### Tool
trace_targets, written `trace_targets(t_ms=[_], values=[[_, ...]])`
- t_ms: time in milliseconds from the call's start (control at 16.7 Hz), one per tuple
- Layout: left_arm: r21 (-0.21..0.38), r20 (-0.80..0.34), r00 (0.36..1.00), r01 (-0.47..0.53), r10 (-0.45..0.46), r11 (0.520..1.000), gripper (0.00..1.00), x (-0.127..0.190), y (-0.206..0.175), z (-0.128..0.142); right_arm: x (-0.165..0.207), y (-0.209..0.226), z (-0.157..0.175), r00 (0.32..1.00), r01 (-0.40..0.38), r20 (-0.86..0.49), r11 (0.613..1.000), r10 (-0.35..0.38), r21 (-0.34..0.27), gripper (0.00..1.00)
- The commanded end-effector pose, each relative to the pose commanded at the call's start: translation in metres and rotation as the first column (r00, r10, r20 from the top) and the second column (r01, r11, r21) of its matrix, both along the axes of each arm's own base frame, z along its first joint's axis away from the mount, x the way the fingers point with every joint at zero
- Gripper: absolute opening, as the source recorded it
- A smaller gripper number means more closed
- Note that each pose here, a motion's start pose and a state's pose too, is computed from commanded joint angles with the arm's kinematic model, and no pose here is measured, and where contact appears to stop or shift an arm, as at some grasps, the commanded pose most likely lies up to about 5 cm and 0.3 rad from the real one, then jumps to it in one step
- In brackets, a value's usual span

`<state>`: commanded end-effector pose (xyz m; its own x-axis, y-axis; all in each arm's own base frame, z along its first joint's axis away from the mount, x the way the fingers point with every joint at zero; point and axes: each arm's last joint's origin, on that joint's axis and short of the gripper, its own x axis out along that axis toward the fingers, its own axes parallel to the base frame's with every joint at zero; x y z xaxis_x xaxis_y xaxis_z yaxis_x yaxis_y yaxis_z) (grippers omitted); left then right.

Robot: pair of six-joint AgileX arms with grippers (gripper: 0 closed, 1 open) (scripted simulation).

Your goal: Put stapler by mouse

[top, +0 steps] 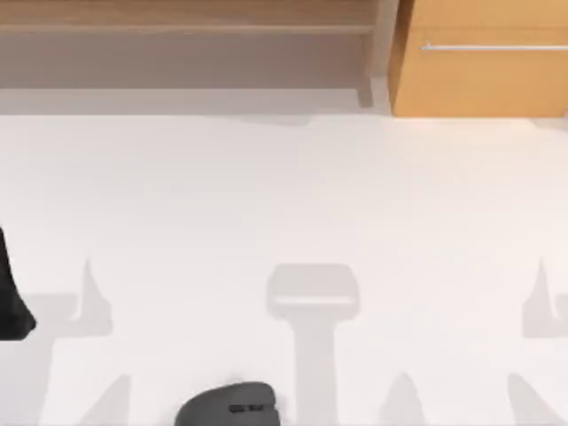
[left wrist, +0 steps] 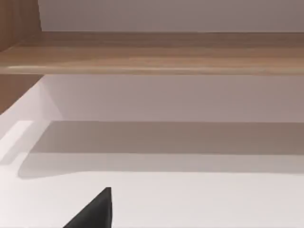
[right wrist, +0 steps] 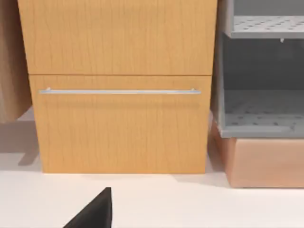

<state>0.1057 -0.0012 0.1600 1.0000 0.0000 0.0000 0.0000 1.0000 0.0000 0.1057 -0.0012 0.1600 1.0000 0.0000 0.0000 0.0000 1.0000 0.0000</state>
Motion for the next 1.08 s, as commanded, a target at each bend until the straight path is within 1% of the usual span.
trace_targets(t_ms=[180, 300, 420, 540, 600, 660, 720, 840, 960, 1080], values=[[-0.003, -0.017, 1.000, -0.003, 0.003, 1.000, 1.00, 0.000, 0.000, 0.001, 0.000, 0.000, 0.000, 1.000, 0.000, 0.000, 1.000, 0.000, 0.000, 1.00], [-0.015, -0.087, 0.996, -0.017, 0.016, 1.000, 1.00, 0.001, 0.002, 0.004, 0.000, 0.000, 0.000, 1.000, 0.000, 0.000, 1.000, 0.000, 0.000, 1.00], [-0.034, -0.214, 0.976, -0.041, 0.033, 0.999, 1.00, 0.005, 0.004, 0.007, 0.000, 0.000, 0.000, 1.000, 0.000, 0.000, 1.000, 0.000, 0.000, 1.00], [-0.054, -0.384, 0.922, -0.077, 0.051, 0.996, 1.00, 0.010, 0.007, 0.009, 0.000, 0.000, 0.000, 1.000, 0.000, 0.000, 1.000, 0.000, 0.000, 1.00], [-0.063, -0.478, 0.876, -0.101, 0.059, 0.993, 1.00, 0.014, 0.008, 0.009, 0.000, 0.000, 0.000, 1.000, 0.000, 0.000, 1.000, 0.000, 0.000, 1.00], [-0.069, -0.573, 0.817, -0.127, 0.065, 0.989, 1.00, 0.018, 0.010, 0.008, 0.000, 0.000, 0.000, 1.000, 0.000, 0.000, 1.000, 0.000, 0.000, 1.00], [-0.073, -0.662, 0.746, -0.156, 0.069, 0.985, 1.00, 0.022, 0.012, 0.007, 0.000, 0.000, 0.000, 1.000, 0.000, 0.000, 1.000, 0.000, 0.000, 1.00], [-0.073, -0.809, 0.584, -0.216, 0.069, 0.974, 1.00, 0.030, 0.016, 0.005, 0.000, 0.000, 0.000, 1.000, 0.000, 0.000, 1.000, 0.000, 0.000, 1.00], [-0.062, -0.906, 0.419, -0.273, 0.061, 0.960, 1.00, 0.038, 0.021, 0.004, 0.000, 0.000, 0.000, 1.000, 0.000, 0.000, 1.000, 0.000, 0.000, 1.00], [-0.044, -0.963, 0.267, -0.322, 0.046, 0.946, 1.00, 0.046, 0.026, 0.004, 0.000, 0.000, 0.000, 1.000, 0.000, 0.000, 1.000, 0.000, 0.000, 1.00]])
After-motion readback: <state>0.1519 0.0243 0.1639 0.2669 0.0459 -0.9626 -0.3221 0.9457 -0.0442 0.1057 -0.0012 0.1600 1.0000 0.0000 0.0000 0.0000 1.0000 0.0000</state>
